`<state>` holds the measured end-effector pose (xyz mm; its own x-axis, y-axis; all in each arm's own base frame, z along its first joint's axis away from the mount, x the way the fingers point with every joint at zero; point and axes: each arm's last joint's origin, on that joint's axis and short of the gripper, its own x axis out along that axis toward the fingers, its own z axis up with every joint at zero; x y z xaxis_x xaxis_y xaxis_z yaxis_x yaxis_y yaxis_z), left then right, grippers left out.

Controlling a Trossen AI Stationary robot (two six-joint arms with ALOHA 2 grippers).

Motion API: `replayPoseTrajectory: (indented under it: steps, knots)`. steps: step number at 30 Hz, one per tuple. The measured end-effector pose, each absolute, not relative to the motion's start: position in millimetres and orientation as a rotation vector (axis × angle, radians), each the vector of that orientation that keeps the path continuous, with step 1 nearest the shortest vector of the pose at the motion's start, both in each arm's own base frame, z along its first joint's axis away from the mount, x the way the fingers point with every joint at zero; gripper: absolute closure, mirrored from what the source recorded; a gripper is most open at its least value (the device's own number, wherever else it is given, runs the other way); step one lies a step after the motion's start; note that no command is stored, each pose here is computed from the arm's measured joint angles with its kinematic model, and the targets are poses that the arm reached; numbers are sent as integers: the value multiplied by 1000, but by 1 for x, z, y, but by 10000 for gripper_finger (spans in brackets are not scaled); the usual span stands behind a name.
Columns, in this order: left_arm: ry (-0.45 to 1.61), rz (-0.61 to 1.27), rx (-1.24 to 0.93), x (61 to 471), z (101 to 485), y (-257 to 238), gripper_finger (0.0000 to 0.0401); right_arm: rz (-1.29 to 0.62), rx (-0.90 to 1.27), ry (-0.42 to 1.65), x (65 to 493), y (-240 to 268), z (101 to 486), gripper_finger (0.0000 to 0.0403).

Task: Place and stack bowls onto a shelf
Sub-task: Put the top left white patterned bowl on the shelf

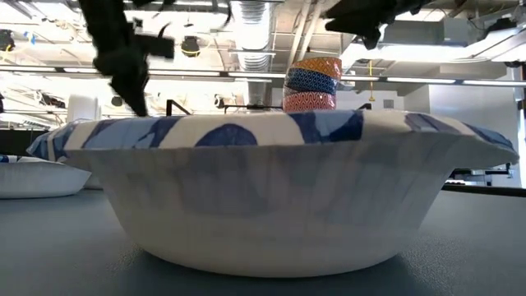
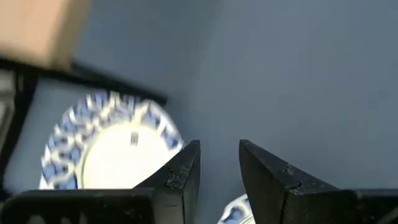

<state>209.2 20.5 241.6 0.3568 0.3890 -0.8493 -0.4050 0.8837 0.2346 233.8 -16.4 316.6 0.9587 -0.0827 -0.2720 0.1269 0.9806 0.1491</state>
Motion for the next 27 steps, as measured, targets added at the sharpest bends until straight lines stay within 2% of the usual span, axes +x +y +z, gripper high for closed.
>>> replayPoseTrajectory:
  steps: [9, 19, 22, 27]
  knots:
    - [1208, 642, -124, 187, 195, 44, 301, -108, 175, 372, 247, -11, 294, 246]
    - [1219, 595, -184, 179, 175, 60, 303, -167, 186, 414, 259, -26, 280, 246]
    - [1216, 555, -201, 178, 169, 59, 324, -168, 187, 431, 262, -26, 276, 246]
    - [1211, 530, -226, 180, 169, 58, 391, -169, 188, 438, 264, -26, 273, 246]
